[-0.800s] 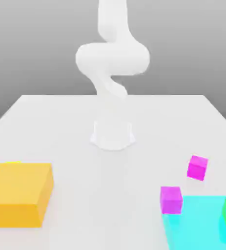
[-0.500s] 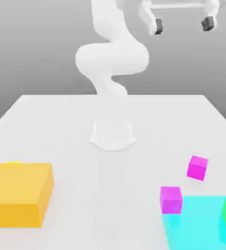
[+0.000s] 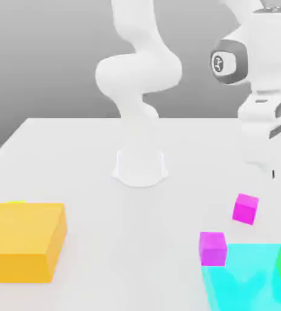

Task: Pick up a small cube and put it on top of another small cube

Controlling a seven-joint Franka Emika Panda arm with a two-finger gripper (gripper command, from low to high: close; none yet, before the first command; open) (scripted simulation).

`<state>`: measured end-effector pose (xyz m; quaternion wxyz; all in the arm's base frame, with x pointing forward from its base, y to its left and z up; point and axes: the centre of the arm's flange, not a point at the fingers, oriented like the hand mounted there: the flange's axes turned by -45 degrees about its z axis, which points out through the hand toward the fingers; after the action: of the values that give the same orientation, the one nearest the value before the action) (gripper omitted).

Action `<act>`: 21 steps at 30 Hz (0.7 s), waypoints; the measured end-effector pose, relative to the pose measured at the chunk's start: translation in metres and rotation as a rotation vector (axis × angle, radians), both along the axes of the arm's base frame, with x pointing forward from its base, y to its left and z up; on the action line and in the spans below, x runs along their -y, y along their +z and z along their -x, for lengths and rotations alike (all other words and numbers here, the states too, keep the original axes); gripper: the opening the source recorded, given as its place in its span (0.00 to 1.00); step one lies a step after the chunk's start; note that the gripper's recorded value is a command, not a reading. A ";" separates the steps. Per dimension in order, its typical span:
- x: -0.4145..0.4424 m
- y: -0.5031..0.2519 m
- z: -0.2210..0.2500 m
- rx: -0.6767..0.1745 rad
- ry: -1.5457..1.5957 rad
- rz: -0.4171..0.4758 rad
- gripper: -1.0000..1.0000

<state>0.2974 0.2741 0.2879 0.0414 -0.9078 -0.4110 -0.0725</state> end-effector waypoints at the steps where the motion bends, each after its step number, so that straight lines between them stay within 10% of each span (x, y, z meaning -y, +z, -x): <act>1: -0.004 -0.014 0.012 -0.014 0.032 0.019 0.50; 14: -0.010 -0.148 0.088 -0.081 0.231 0.145 0.50; 15: -0.010 -0.154 0.088 -0.082 0.231 0.145 0.00; 21: -0.009 -0.156 0.089 -0.082 0.231 0.145 0.00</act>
<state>0.2085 0.2836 0.1316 0.0003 -0.8573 -0.5148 -0.0003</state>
